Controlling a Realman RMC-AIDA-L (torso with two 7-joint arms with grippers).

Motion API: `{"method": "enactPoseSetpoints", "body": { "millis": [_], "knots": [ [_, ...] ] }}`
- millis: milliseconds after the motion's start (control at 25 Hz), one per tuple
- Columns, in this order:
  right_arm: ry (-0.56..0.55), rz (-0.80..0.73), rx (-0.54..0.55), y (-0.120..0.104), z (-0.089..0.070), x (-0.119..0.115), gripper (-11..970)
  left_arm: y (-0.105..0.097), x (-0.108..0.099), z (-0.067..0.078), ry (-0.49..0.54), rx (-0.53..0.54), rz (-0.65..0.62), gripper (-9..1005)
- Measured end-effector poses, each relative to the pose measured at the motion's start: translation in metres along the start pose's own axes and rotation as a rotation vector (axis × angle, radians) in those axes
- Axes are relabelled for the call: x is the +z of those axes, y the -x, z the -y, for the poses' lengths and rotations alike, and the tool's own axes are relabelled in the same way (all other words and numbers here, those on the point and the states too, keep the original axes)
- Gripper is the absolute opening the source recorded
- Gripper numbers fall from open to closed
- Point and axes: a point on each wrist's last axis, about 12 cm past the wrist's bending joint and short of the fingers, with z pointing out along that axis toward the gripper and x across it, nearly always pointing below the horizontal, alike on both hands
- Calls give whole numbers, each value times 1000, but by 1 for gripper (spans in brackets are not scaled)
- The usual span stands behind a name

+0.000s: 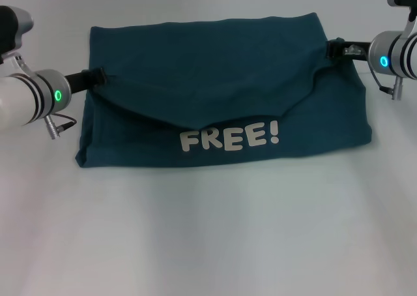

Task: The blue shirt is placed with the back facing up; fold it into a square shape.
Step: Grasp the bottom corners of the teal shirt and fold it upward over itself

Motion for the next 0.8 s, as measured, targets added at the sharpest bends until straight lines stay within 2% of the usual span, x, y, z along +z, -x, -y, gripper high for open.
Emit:
{"method": "enactPoseSetpoints", "body": {
  "millis": [160, 440, 640, 800],
  "knots": [
    [-2, 3, 0, 0, 0, 0, 140, -1, 0, 1, -2, 17, -2, 17],
    [7, -10, -33, -1, -5, 1, 145, -4, 2, 12, -28, 87, -26, 17],
    [-1, -17, -26, -1, -1, 1, 150, -3, 2, 13, -31, 81, -27, 206],
    [-7, -20, -14, -2, 4, 1, 153, -5, 2, 12, -31, 69, -30, 293]
  ]
}}
